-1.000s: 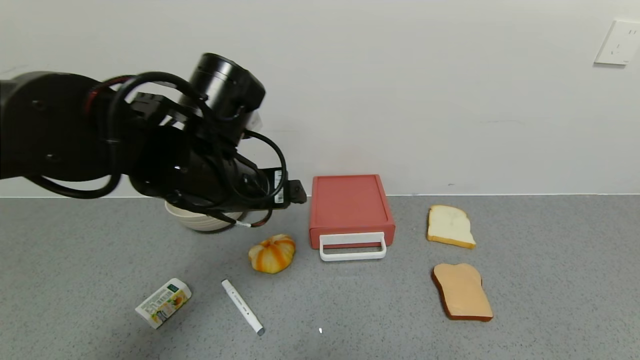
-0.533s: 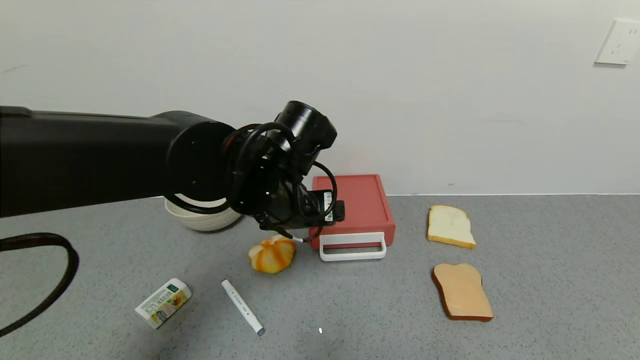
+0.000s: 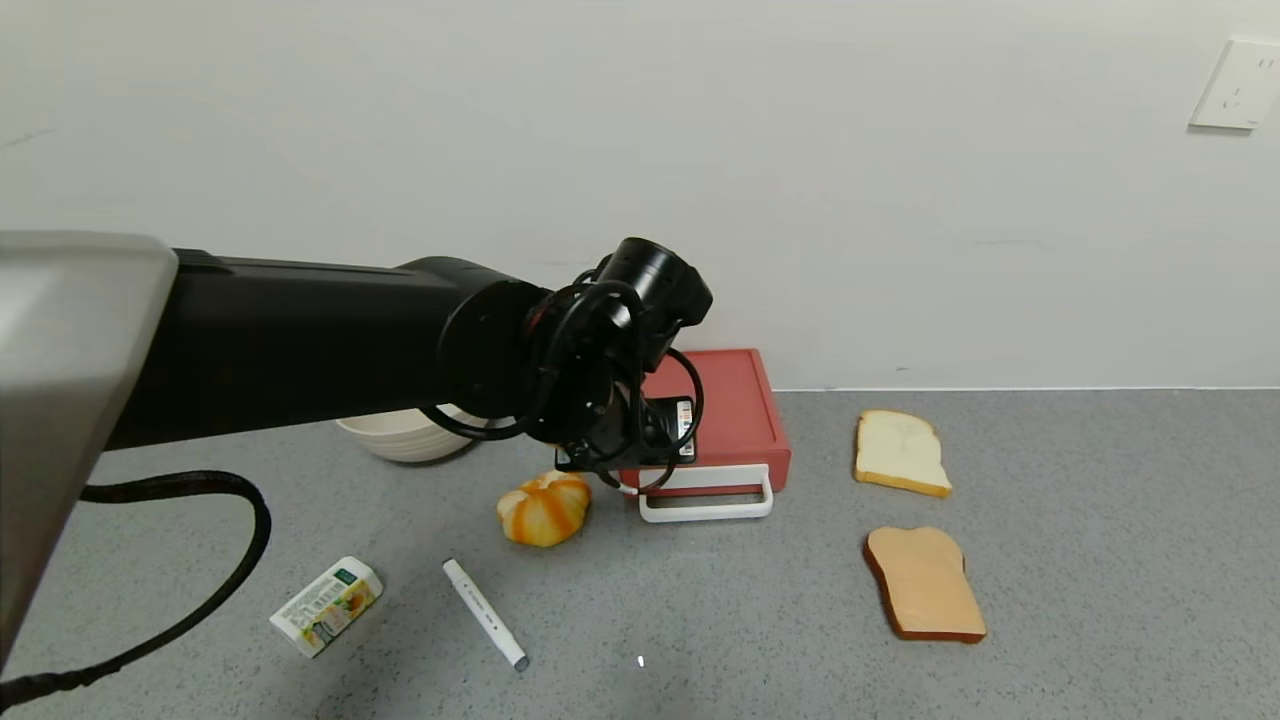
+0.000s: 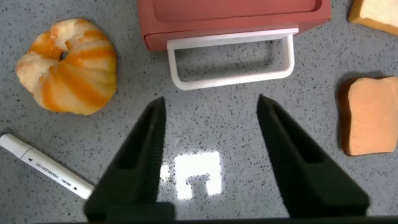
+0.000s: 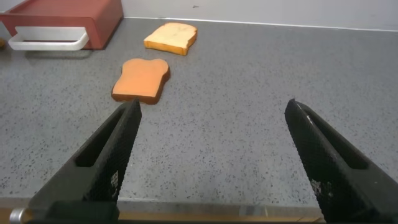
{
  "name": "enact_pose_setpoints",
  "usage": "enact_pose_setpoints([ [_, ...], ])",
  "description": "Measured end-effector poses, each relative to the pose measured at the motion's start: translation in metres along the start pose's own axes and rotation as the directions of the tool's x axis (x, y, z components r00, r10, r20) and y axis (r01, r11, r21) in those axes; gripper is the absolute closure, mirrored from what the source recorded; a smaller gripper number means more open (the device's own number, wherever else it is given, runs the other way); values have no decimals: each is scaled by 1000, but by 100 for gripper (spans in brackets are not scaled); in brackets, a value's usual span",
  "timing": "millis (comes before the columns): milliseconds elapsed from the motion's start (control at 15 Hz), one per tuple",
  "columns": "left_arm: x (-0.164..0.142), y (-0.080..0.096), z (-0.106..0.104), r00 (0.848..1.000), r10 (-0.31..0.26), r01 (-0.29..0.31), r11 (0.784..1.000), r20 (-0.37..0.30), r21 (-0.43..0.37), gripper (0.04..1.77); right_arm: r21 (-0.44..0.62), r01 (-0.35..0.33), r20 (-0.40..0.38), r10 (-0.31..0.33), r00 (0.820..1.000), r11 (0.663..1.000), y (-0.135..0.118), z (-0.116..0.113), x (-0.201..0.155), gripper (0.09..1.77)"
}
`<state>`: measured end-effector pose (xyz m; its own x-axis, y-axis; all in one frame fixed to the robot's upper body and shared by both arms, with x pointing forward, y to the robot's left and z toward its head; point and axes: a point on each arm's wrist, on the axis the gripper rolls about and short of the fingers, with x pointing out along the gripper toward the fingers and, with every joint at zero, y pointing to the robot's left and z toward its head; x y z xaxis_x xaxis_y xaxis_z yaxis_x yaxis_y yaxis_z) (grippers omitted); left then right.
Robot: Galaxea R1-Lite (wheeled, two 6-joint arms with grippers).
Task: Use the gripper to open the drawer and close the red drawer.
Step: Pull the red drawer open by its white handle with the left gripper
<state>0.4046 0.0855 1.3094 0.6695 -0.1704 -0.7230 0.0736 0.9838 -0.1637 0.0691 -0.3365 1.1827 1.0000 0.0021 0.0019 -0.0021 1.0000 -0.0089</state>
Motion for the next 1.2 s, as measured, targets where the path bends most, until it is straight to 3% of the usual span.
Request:
enact_pose_setpoints([
  [200, 2, -2, -2, 1000, 1, 0, 1000, -5, 4, 115, 0, 0, 0, 0, 1000, 1000, 0, 0, 0, 16],
  [267, 2, -2, -2, 1000, 1, -1, 1000, -8, 7, 168, 0, 0, 0, 0, 1000, 1000, 0, 0, 0, 16],
  [733, 14, -21, -15, 1000, -13, 13, 1000, -27, 5, 170, 0, 1, 0, -1, 1000, 1000, 0, 0, 0, 16],
  [1200, 57, -33, -29, 998, 57, -59, 998, -39, -36, 170, 0, 0, 0, 0, 1000, 1000, 0, 0, 0, 16],
])
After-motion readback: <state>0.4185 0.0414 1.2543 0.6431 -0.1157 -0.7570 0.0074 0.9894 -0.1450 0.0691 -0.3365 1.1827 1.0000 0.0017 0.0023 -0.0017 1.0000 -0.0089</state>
